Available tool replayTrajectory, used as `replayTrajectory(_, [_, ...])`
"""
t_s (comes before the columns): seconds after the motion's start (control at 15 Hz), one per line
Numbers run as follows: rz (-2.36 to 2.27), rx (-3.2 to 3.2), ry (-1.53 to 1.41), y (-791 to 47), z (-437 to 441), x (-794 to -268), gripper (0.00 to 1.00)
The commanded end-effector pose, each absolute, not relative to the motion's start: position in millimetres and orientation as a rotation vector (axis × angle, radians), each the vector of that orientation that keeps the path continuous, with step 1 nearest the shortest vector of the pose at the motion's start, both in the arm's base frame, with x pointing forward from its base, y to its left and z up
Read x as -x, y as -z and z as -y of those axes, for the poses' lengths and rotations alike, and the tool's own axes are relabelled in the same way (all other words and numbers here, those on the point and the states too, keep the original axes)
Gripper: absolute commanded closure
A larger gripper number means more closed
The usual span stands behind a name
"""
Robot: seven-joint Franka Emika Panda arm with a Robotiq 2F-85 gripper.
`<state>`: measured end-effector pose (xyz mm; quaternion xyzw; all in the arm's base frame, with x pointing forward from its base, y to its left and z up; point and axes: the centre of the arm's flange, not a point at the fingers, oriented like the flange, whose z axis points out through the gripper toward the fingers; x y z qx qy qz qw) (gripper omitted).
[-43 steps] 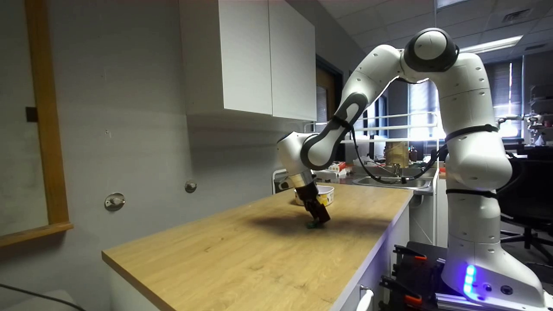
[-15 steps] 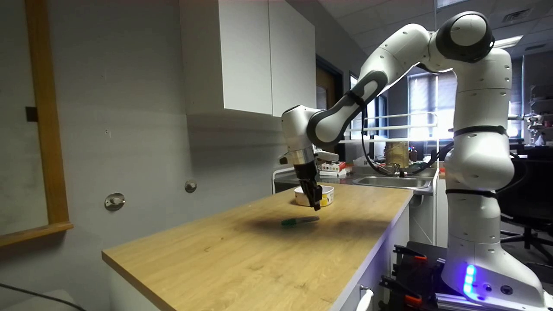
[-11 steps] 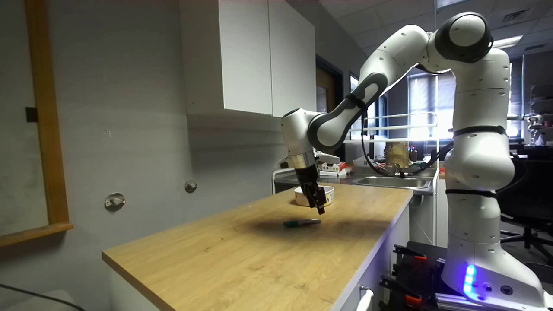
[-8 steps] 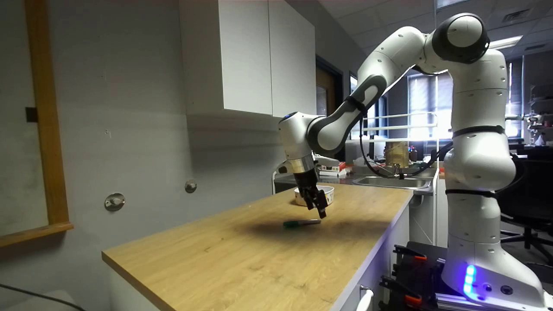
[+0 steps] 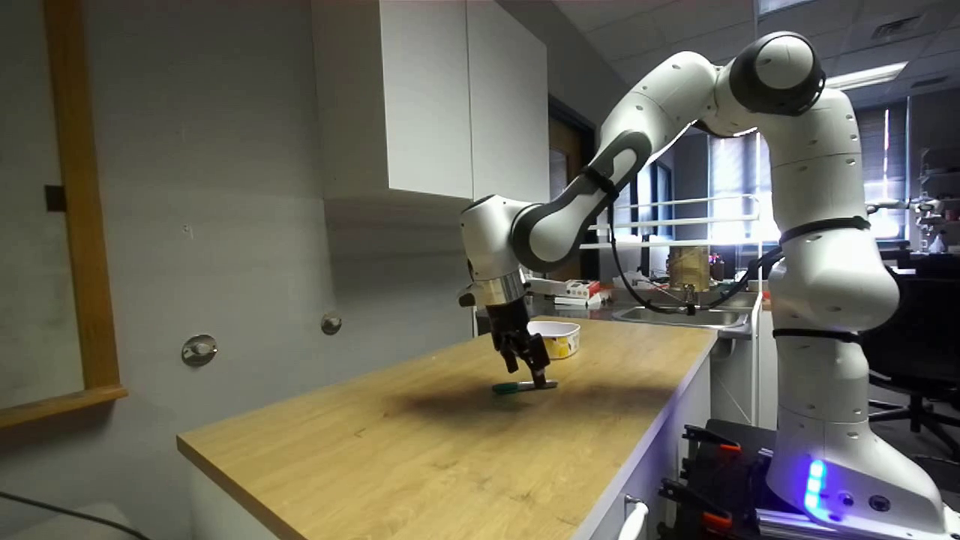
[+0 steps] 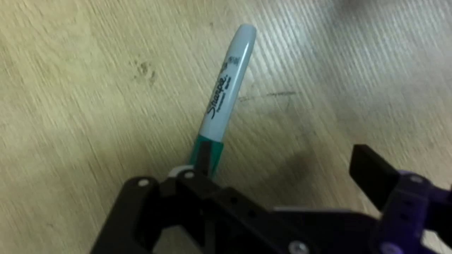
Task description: Pick up the pen from the table and place it in the white bowl.
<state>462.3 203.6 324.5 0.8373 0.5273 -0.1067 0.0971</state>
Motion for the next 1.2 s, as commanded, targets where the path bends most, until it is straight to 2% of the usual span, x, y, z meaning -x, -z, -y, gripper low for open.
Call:
replayTrajectory(0.0, [-1.655,-2.464,0.299,-326,-202,-487,0.00])
replayTrajectory(0.73, [-1.721,-2.484,0.337,-283,-156,-519,0.00])
replayTrajectory(0.8, [-1.714,-2.486,0.338,-279,-154,-519,0.25])
replayTrajectory(0.87, [-1.713,-2.488,0.342,-276,-153,-520,0.27])
replayTrajectory(1.13, [-1.703,-2.486,0.325,-282,-157,-524,0.56])
